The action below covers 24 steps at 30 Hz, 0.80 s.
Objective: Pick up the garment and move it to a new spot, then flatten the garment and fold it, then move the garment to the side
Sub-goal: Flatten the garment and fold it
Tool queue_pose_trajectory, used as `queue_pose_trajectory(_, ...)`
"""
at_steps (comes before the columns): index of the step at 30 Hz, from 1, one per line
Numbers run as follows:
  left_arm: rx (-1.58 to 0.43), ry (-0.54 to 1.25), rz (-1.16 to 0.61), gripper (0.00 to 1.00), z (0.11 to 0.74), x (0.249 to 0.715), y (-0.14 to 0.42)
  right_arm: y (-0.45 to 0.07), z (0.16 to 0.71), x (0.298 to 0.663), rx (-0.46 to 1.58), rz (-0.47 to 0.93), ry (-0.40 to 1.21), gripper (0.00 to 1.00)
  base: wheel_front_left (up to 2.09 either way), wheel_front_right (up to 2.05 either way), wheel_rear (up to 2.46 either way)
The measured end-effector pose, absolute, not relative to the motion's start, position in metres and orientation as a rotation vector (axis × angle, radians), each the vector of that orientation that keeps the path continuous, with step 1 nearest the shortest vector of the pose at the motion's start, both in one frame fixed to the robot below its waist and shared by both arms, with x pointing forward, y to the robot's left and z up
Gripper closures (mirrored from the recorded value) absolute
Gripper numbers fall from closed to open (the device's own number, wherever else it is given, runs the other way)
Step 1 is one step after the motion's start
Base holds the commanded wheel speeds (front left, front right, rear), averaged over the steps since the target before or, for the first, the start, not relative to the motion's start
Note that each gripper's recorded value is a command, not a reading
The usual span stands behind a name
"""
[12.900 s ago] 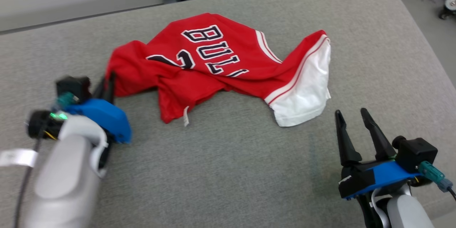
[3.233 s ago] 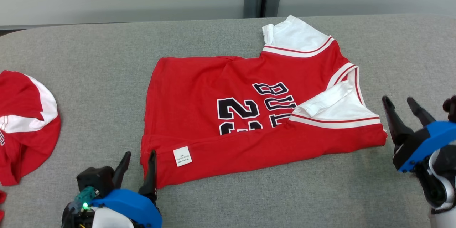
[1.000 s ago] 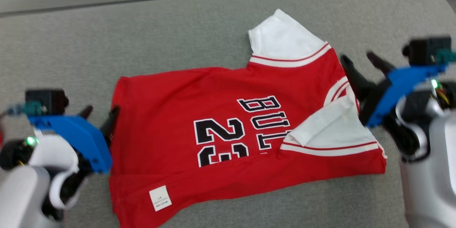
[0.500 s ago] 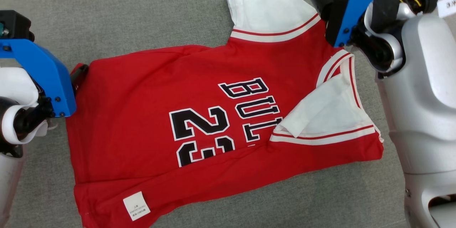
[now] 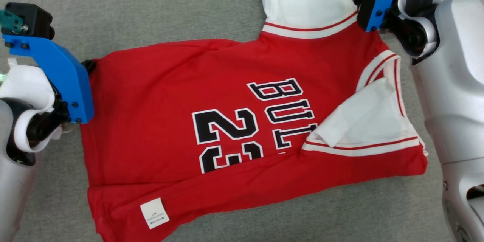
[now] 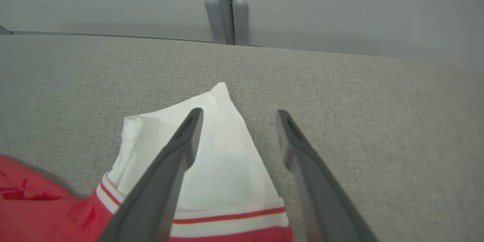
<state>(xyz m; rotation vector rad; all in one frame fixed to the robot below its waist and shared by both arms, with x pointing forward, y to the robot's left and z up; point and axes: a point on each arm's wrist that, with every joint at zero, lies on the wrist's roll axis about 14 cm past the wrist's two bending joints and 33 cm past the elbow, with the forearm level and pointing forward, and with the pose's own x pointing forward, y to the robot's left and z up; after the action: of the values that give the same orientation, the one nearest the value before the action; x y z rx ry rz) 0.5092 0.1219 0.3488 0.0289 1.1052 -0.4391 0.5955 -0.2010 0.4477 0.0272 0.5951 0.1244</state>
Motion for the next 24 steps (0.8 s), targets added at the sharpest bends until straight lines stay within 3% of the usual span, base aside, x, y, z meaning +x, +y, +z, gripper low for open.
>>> queue_pose_trajectory(12,-0.210,0.820,-0.370,1.00,0.359,0.506,0.115,-0.190,0.413,0.631,-0.023,0.126,0.693,0.00,0.00,0.00,0.00)
queue_pose_trajectory(20,-0.313,0.765,-0.338,1.00,0.353,0.497,0.109,-0.178,0.371,0.638,-0.122,0.157,0.844,0.00,0.00,0.00,0.00)
queue_pose_trajectory(21,-0.312,0.760,-0.332,1.00,0.351,0.497,0.110,-0.178,0.365,0.637,-0.129,0.158,0.864,0.18,0.00,0.00,0.00)
queue_pose_trajectory(22,-0.312,0.753,-0.326,1.00,0.350,0.499,0.112,-0.178,0.363,0.639,-0.126,0.157,0.867,0.94,0.00,0.00,0.00)
queue_pose_trajectory(24,-0.320,0.736,-0.313,1.00,0.349,0.501,0.113,-0.176,0.362,0.643,-0.117,0.159,0.858,1.00,0.00,0.00,0.00)
